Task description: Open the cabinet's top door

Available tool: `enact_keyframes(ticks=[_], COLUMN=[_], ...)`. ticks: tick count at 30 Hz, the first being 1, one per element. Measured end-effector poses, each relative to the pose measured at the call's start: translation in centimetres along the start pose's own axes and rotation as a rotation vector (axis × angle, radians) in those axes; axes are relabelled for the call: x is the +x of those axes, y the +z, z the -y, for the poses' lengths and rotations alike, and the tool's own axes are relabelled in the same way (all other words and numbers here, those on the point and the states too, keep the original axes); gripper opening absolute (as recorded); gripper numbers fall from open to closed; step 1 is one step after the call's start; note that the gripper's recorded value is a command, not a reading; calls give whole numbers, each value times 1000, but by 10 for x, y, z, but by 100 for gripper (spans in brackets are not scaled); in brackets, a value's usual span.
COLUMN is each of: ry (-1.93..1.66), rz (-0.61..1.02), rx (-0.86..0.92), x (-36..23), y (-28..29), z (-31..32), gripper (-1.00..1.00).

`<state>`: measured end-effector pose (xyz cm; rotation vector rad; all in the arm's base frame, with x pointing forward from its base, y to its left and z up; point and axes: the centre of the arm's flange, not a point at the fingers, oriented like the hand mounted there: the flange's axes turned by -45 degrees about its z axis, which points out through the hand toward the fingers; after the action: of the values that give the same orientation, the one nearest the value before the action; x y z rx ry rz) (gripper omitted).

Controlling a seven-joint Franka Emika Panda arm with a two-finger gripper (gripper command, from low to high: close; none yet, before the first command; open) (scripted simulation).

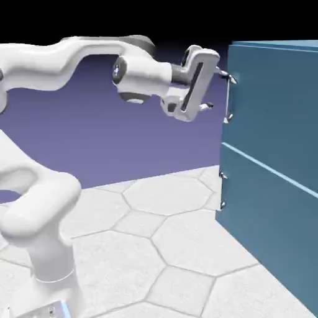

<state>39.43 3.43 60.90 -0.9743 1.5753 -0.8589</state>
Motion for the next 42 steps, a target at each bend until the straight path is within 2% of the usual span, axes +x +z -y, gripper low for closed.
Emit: enact_keyframes(ticks=[12, 25, 31, 32, 42], ry=[551, 1150, 1150, 1150, 1138], rz=[86, 182, 182, 182, 238], rx=[85, 104, 104, 104, 16], x=[-42, -78, -83, -83, -63], y=[29, 83, 131, 132, 86], z=[-38, -108, -100, -99, -100], gripper=[0, 0, 0, -100, -100])
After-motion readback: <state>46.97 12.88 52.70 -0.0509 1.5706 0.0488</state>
